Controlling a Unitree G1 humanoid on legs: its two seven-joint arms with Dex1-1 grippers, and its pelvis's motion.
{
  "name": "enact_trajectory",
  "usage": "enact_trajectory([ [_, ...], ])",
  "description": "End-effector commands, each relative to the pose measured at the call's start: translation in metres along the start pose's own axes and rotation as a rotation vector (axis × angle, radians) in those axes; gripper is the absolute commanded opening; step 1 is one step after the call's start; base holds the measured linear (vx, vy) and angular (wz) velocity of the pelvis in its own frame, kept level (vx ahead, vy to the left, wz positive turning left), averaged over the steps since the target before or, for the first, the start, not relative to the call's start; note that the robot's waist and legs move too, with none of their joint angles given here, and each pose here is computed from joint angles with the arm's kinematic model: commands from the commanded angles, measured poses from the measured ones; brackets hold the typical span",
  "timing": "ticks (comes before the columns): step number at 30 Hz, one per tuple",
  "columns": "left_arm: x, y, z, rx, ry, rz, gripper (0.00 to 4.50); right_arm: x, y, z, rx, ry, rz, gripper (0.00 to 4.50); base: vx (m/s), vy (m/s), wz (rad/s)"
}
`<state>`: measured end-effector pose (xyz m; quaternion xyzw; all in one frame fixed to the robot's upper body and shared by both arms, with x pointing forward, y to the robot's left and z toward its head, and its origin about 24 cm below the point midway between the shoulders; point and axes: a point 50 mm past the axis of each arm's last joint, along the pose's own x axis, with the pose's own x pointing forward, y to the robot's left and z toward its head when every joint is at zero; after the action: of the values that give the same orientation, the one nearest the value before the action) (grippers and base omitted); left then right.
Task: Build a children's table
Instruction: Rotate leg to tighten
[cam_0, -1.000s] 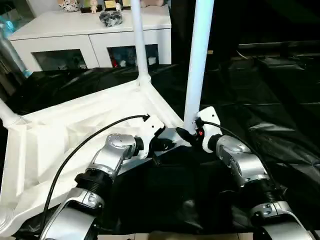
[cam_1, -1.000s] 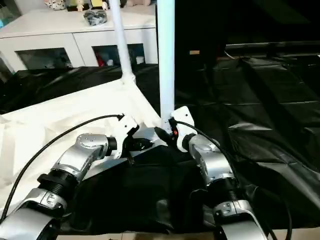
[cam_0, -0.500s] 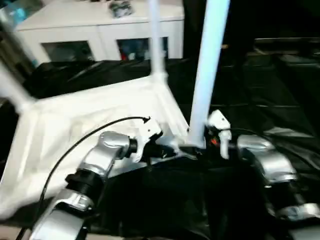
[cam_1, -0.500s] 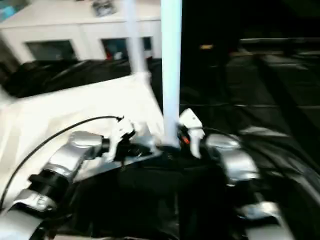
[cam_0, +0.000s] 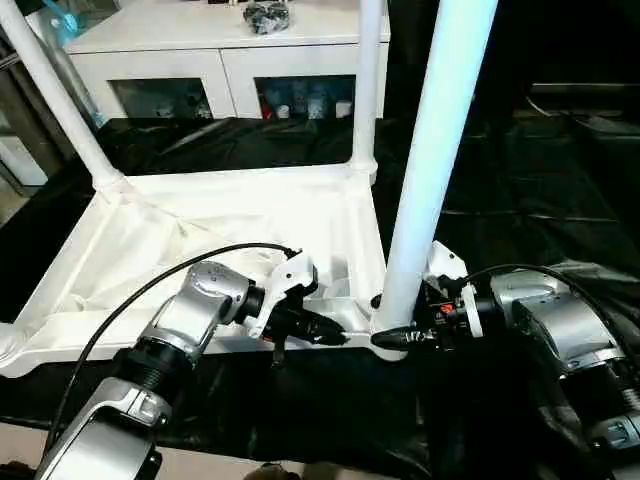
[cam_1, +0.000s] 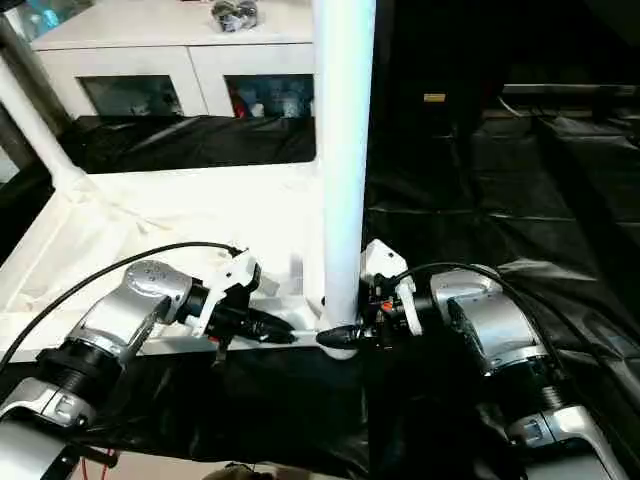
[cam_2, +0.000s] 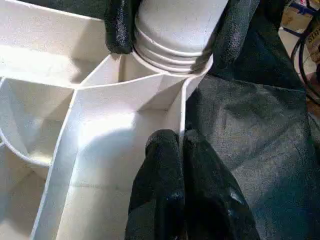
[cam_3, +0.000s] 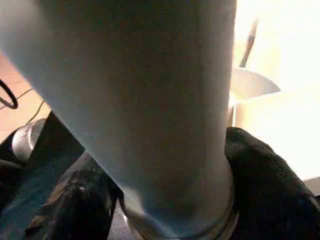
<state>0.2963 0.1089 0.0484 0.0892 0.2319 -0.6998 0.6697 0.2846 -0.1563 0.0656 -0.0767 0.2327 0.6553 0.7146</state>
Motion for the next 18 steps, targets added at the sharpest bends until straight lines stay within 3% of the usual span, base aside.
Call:
enact_trajectory([
  [1, -0.002, 0.0, 0.02, 0.074, -0.071, -0.016, 0.0, 0.014, 0.011, -0.009, 0.024, 0.031, 0.093, 2.76, 0.0, 0.0, 0.0],
  [7, 0.002, 0.006, 0.021, 0.064, -0.1, 0.079, 0.0, 0.024, 0.014, -0.018, 0.067, -0.015, 0.015, 2.67, 0.0, 0.0, 0.0],
  [12, 0.009, 0.02, 0.027, 0.016, -0.133, 0.26, 0.0, 0.04, -0.012, -0.029, 0.155, -0.05, -0.352, 2.66, 0.0, 0.0, 0.0],
  [18, 0.026, 0.032, 0.033, -0.031, -0.143, 0.427, 0.0, 0.065, -0.03, -0.025, 0.288, -0.131, -0.63, 2.65, 0.0, 0.0, 0.0],
])
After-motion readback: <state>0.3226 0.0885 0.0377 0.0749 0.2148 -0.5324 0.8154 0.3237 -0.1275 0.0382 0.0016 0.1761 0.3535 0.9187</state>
